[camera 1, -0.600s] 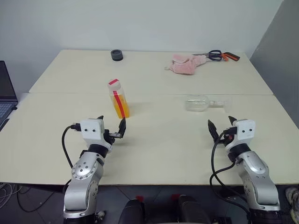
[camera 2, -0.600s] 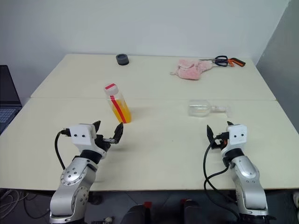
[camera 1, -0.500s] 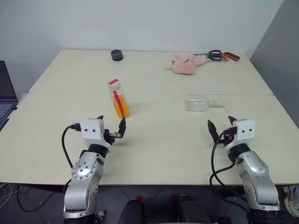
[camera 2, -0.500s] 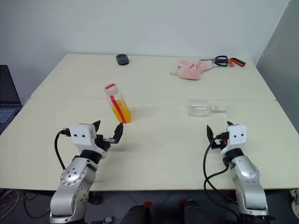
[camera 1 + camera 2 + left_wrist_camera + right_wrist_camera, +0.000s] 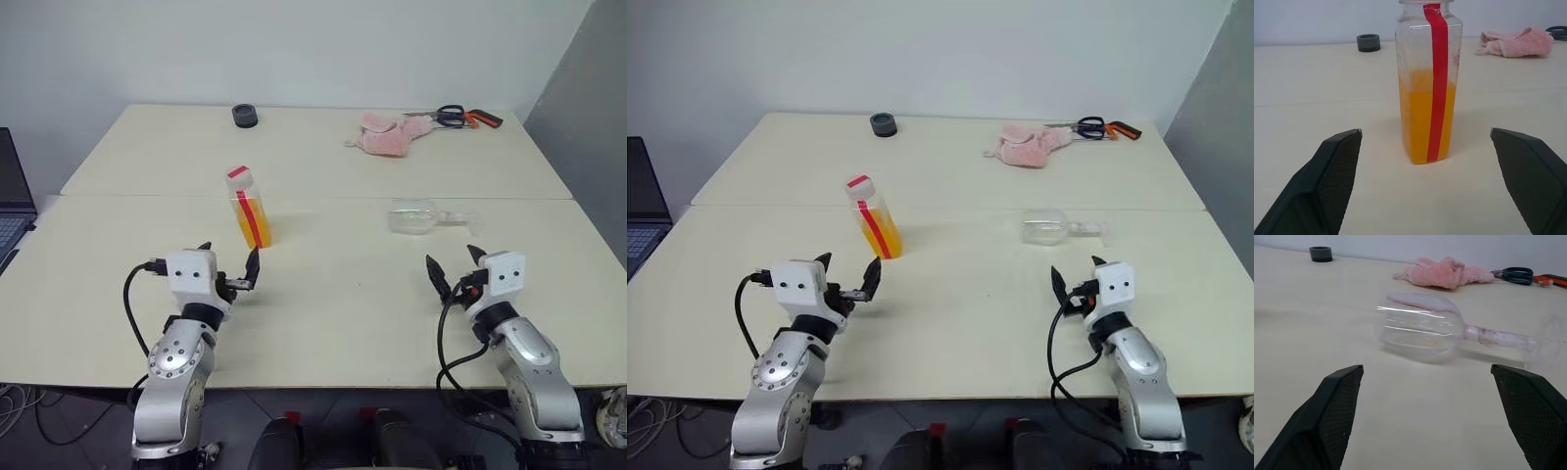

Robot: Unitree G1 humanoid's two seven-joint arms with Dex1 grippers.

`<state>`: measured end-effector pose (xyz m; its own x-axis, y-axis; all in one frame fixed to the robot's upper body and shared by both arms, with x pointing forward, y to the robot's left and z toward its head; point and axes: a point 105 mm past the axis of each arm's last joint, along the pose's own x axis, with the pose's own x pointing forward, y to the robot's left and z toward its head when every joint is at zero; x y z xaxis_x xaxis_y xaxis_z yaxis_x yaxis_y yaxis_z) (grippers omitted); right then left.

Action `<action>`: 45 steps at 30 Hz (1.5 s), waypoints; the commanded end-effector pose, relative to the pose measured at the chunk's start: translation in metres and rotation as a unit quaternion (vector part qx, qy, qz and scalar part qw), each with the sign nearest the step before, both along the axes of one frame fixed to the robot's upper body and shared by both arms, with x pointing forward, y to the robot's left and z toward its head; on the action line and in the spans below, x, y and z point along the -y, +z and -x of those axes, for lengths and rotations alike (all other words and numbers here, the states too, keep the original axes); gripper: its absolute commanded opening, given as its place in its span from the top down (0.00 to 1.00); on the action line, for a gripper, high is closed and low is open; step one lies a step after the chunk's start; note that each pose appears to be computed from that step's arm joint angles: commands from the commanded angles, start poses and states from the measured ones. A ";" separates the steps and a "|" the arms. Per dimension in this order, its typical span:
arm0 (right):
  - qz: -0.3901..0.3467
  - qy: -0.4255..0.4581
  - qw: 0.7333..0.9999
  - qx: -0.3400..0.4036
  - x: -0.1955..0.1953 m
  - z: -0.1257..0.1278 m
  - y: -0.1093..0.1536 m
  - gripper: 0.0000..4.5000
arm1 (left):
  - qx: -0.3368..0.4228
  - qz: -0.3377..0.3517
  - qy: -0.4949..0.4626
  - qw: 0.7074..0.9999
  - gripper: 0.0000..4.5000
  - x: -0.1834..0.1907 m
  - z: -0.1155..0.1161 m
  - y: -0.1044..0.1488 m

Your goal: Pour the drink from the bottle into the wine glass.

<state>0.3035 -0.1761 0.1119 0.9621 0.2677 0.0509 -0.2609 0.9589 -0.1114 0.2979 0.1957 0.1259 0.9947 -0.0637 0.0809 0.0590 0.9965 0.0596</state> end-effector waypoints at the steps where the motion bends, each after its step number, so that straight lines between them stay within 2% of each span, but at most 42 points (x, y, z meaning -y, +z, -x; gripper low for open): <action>1: 0.000 0.021 0.999 0.031 -0.006 0.002 0.018 0.01 | 0.035 -0.009 -0.002 0.999 0.00 0.000 0.003 0.016; 7: 0.006 0.114 0.993 0.018 -0.028 0.010 0.023 0.01 | 0.055 0.006 -0.011 0.998 0.00 0.000 0.002 0.025; 12: -0.013 0.198 0.980 0.001 -0.048 0.018 0.037 0.01 | 0.055 0.005 0.000 0.998 0.00 0.001 -0.007 0.030; 19: -0.012 0.246 0.969 -0.010 -0.059 0.019 0.049 0.01 | 0.065 0.006 0.005 0.998 0.00 0.009 -0.019 0.049; 24: -0.026 0.285 0.958 -0.026 -0.064 0.023 0.056 0.01 | 0.052 0.010 0.016 0.998 0.00 0.012 -0.027 0.050; 33: -0.025 0.292 0.956 -0.022 -0.063 0.015 0.065 0.01 | 0.035 0.026 0.033 0.999 0.00 0.011 -0.043 0.048; 45: -0.037 0.291 0.956 -0.026 -0.060 0.012 0.062 0.01 | 0.028 0.025 0.027 0.999 0.00 0.017 -0.059 0.046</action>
<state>0.2921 -0.1141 0.1602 0.6575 0.7534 -0.0035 -0.7534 0.6575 0.0077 0.3555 0.1826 0.1581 0.9965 0.0101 0.0824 -0.0107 0.9999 0.0070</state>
